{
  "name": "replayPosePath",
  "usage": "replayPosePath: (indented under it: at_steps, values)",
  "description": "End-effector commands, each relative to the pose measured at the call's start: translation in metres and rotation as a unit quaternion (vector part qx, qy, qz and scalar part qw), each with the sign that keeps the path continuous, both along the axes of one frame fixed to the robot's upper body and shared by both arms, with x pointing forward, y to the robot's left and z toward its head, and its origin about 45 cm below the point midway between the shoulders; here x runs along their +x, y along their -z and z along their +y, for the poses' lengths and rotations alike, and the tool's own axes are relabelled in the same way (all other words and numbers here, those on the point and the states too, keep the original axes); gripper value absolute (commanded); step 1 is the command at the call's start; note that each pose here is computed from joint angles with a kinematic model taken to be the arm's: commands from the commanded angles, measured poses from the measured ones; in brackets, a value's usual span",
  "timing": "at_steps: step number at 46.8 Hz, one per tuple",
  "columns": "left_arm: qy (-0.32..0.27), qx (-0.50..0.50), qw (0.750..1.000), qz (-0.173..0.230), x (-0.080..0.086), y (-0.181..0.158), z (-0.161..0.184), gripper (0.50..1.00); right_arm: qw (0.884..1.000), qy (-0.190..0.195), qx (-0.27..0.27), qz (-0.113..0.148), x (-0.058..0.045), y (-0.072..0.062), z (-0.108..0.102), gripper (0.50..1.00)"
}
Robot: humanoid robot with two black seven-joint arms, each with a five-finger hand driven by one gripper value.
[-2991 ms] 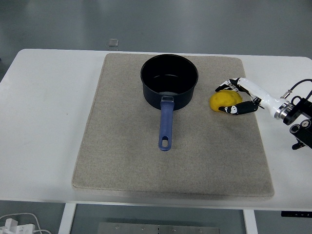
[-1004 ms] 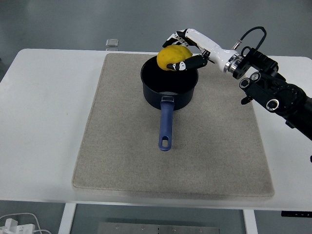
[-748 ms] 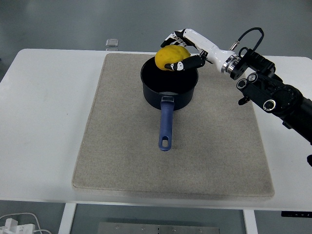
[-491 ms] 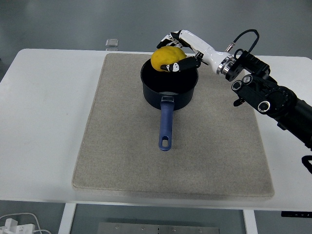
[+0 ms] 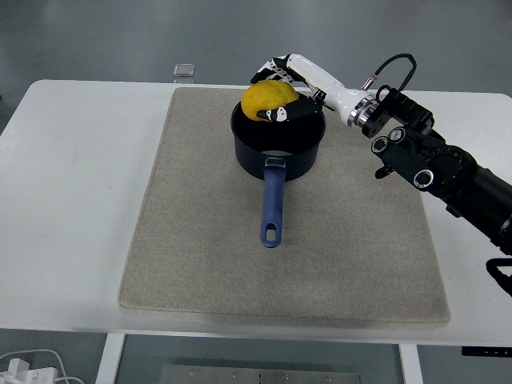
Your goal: Put the potato in the blue pot
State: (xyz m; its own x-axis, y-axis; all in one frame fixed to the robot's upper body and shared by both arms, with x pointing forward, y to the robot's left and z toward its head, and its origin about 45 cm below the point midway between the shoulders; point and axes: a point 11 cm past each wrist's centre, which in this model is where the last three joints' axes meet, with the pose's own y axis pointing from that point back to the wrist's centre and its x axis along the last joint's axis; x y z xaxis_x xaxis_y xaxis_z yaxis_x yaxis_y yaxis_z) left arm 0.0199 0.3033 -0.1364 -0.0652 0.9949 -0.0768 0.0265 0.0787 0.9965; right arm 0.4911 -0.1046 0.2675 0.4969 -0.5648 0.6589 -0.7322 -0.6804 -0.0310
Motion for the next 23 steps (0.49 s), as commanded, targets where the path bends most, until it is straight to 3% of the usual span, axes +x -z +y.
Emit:
replayPosePath:
  at_steps: [1, 23]
  values:
    - [0.000, -0.001, 1.000, 0.000, 0.000, 0.000, -0.001, 0.999, 1.000, 0.002, -0.002, 0.001, 0.000, 0.002, -0.002, 0.500]
    - [0.000, -0.002, 1.000, 0.000, 0.000, 0.000, -0.001, 0.999, 1.000, 0.018, -0.008, 0.019, -0.005, 0.026, -0.013, 0.500]
